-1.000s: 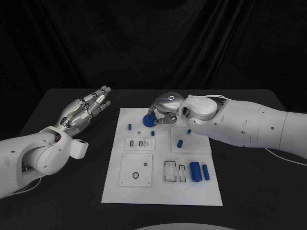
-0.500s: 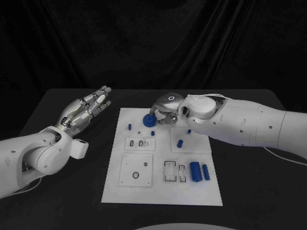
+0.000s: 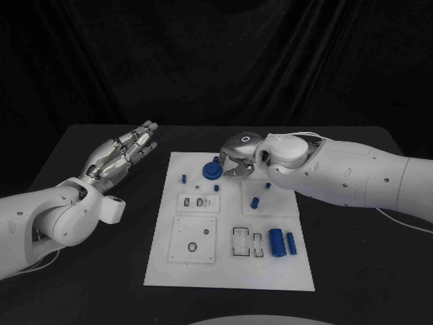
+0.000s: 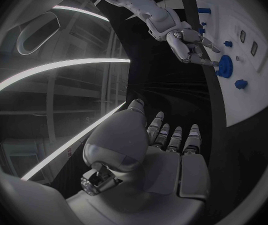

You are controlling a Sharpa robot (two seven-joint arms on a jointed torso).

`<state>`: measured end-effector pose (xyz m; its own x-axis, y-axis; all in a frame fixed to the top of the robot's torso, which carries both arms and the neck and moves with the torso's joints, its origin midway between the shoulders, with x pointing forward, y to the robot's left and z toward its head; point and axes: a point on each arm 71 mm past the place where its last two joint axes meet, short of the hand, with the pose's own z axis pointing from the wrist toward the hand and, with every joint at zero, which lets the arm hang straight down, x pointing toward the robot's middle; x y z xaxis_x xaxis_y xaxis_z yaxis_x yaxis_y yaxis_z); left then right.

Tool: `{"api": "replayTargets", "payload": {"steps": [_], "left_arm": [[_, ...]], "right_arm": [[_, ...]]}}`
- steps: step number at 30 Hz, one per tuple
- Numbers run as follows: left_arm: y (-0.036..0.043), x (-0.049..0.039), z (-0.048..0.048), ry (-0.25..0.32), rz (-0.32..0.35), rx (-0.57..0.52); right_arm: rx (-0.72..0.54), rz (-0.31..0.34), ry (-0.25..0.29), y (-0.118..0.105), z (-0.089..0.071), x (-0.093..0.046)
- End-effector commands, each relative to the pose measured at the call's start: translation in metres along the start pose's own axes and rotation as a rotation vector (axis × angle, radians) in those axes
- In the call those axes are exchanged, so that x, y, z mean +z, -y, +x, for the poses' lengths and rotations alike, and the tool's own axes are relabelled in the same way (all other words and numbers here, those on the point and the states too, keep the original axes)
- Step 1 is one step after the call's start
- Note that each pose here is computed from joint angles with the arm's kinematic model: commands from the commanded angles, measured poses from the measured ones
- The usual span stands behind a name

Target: Assemble the parts on the task board

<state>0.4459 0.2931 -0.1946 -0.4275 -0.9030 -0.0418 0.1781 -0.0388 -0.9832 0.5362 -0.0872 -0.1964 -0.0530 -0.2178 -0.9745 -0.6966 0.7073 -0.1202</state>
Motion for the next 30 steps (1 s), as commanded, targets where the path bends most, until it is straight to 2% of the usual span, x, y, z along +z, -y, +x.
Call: {"api": "replayTargets", "payload": {"steps": [1, 10, 16, 19, 23, 30], "left_arm": [[0.005, 0.0006, 0.0005, -0.008, 0.049, -0.006], [0.0054, -0.0016, -0.0028, 0.0, 0.047, -0.002], [0.0055, -0.0023, -0.0041, 0.002, 0.046, -0.001], [0.0055, -0.0029, -0.0053, 0.005, 0.044, 0.001], [0.0054, -0.0033, -0.0069, 0.009, 0.043, 0.004], [0.0061, -0.0026, -0.0065, 0.011, 0.058, 0.007]], "right_arm": [[-0.002, 0.016, 0.009, 0.002, 0.0, -0.002], [0.003, 0.035, 0.073, 0.012, -0.004, -0.014], [-0.005, 0.058, 0.123, 0.023, -0.019, -0.028], [-0.013, 0.084, 0.132, 0.034, -0.033, -0.042], [-0.021, 0.129, 0.109, 0.048, -0.046, -0.064], [-0.017, 0.204, 0.072, 0.073, -0.047, -0.101]]}}
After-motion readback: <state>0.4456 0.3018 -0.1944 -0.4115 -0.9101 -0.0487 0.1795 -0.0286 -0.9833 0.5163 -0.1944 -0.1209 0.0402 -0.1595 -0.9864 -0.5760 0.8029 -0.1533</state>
